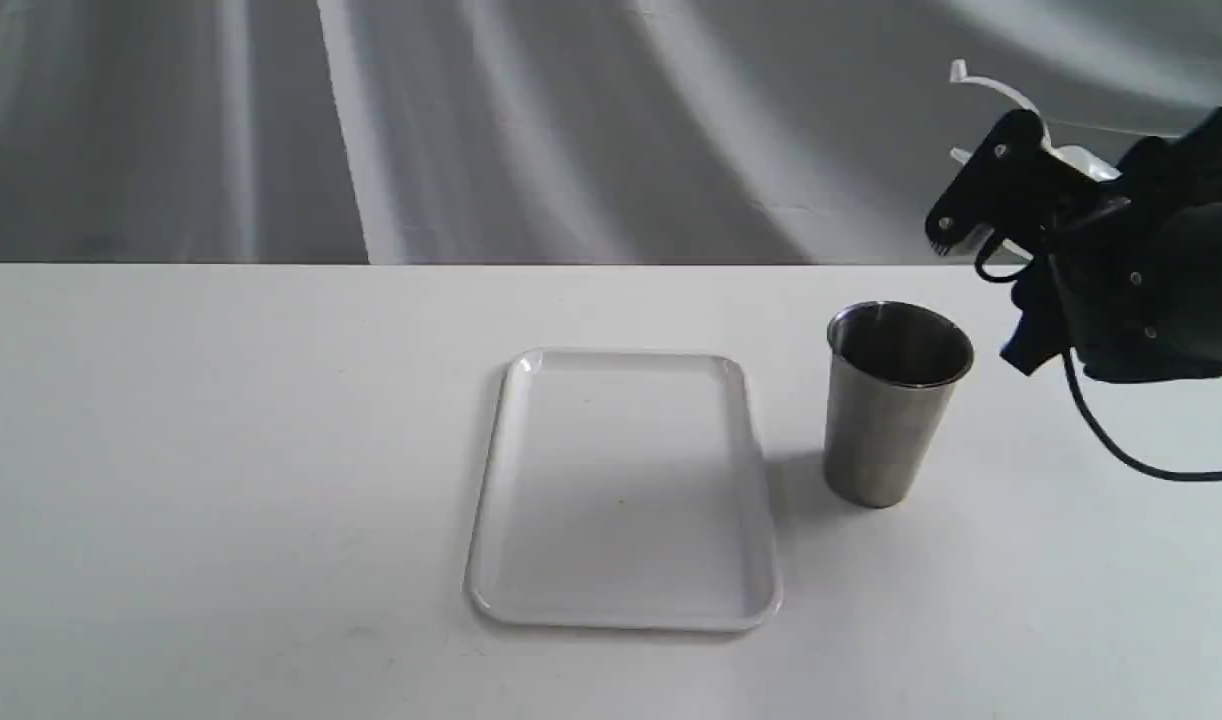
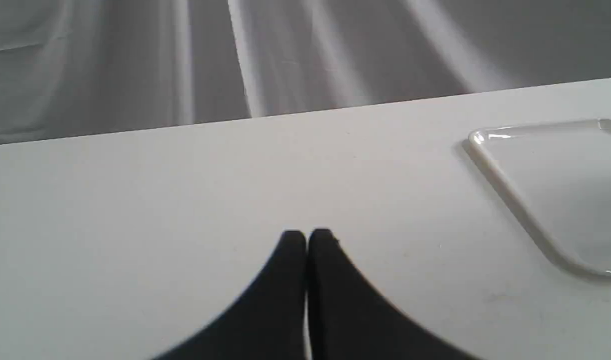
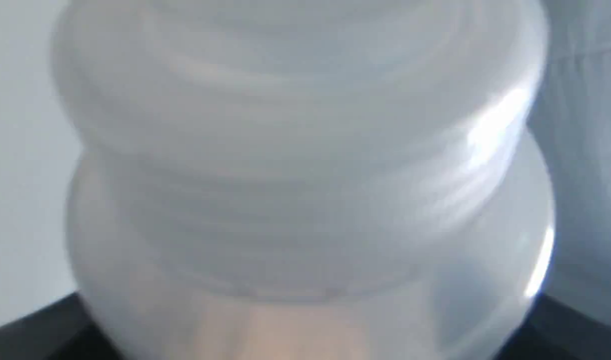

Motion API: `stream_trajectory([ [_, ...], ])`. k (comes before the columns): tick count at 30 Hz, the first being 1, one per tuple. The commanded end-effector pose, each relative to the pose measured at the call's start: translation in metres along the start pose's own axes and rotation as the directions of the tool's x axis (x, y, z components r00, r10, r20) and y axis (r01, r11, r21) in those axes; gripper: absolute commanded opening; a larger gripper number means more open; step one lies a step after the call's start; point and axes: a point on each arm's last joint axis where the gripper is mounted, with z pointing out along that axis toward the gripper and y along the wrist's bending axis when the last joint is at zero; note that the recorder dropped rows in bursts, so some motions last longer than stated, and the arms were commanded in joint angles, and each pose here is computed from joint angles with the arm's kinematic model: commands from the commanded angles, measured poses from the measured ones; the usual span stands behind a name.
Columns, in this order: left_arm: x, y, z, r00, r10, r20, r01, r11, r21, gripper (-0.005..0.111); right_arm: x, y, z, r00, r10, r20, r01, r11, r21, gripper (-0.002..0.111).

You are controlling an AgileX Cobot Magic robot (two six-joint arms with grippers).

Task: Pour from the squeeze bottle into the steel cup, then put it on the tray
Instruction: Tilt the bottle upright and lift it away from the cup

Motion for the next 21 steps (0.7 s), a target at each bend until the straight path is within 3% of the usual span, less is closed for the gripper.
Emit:
stream_trajectory([
  [1,0.001,0.0,0.0,1.0,-0.004,0.005,0.004,1.0,0.006,0.0,-0.001,-0.006,-0.004,0.971,0.24,0.016,-0.24,0.971,0.017,0.017],
  [11,0.001,0.0,0.0,1.0,-0.001,0.005,0.001,1.0,0.006,0.0,-0.001,-0.006,-0.004,0.905,0.426,0.021,-0.426,0.905,0.01,0.017],
  [21,0.001,0.0,0.0,1.0,-0.005,0.005,0.005,1.0,0.006,0.0,-0.006,-0.038,-0.025,0.853,0.516,0.084,-0.519,0.854,0.03,0.017],
])
